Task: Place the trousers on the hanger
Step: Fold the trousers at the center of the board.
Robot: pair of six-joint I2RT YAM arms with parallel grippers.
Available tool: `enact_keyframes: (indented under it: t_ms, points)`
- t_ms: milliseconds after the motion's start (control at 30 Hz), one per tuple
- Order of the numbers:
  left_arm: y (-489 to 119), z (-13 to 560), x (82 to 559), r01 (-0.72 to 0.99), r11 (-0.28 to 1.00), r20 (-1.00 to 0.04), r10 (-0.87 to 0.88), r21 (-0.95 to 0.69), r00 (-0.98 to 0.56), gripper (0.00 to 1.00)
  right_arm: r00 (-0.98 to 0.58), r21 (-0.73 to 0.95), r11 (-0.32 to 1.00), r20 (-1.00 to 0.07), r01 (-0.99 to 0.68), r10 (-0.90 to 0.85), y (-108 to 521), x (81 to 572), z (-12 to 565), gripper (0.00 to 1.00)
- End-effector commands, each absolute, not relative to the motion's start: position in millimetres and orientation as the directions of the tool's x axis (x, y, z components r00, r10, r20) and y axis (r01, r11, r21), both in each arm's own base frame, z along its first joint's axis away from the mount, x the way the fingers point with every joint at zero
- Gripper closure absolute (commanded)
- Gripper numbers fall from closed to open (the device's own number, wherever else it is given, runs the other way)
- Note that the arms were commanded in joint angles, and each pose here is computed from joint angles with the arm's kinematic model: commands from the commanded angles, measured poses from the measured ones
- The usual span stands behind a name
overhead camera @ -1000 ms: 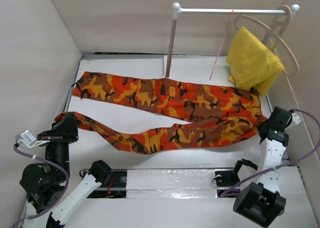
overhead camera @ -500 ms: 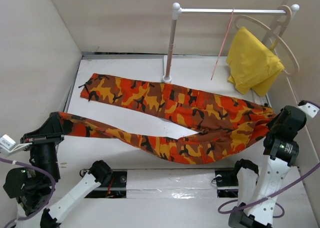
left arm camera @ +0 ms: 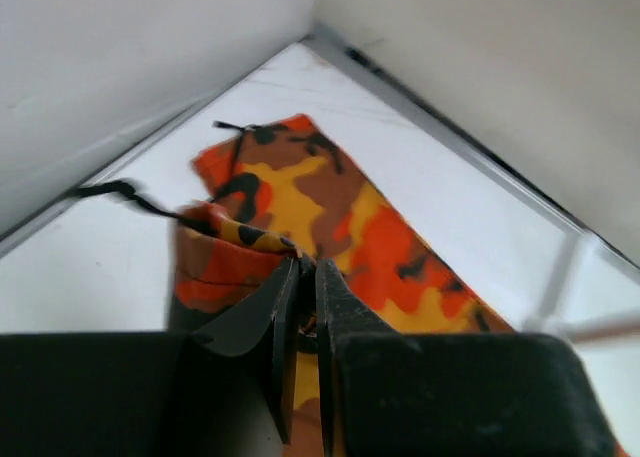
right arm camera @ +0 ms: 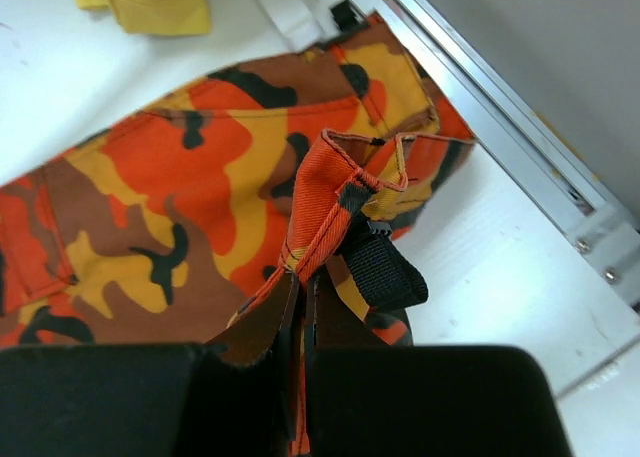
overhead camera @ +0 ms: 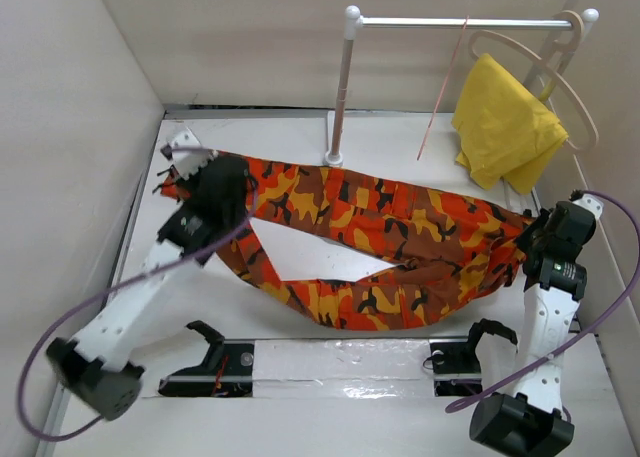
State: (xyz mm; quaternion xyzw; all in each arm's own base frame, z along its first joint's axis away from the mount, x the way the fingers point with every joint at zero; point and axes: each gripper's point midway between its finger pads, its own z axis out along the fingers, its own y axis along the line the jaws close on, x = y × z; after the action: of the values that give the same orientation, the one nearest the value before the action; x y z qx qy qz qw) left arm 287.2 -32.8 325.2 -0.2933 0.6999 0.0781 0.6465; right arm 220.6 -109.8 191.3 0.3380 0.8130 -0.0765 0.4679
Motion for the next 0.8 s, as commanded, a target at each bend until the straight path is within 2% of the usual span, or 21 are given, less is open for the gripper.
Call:
enact_keyframes:
  t_ms: [0, 33, 67, 133, 267, 467, 600, 767]
  points:
    - [22.6, 333.6, 314.6, -0.617, 0.693, -0.896, -0.442, -0.373, 0.045, 1.0, -0.21, 0.269, 0.795, -0.873, 0.544, 0.44, -109.5, 249.2, 230.5, 1.0]
    - [79.2, 330.5, 311.8, -0.705, 0.592, -0.885, -0.453, -0.39, 0.109, 1.0, -0.207, 0.273, 0.795, -0.873, 0.541, 0.441, -109.5, 250.8, 230.4, 1.0]
    - [99.0, 334.6, 306.9, -0.705, 0.58, -0.879, -0.458, -0.408, 0.132, 1.0, -0.207, 0.275, 0.796, -0.873, 0.539, 0.441, -109.8, 252.7, 230.1, 1.0]
    - [121.5, 330.6, 303.0, -0.732, 0.537, -0.87, -0.468, -0.419, 0.155, 1.0, -0.189, 0.291, 0.792, -0.874, 0.536, 0.448, -112.1, 256.5, 230.0, 1.0]
    - [155.4, 288.5, 308.0, -0.87, 0.406, -0.885, -0.46, -0.278, 0.069, 1.0, -0.184, 0.334, 0.795, -0.859, 0.507, 0.478, -109.6, 272.1, 227.2, 1.0]
    - [172.2, 272.5, 326.0, -0.913, 0.352, -0.897, -0.441, -0.207, 0.033, 1.0, -0.155, 0.365, 0.746, -0.837, 0.557, 0.525, -131.0, 300.3, 229.3, 1.0]
    - [189.9, 265.3, 345.7, -0.906, 0.335, -0.87, -0.488, -0.259, 0.068, 1.0, -0.145, 0.357, 0.685, -0.815, 0.635, 0.56, -153.2, 311.6, 220.5, 1.0]
    - [201.6, 239.2, 375.8, -0.926, 0.308, -0.852, -0.523, -0.217, 0.025, 1.0, -0.162, 0.384, 0.608, -0.74, 0.695, 0.653, -175.2, 324.5, 182.2, 1.0]
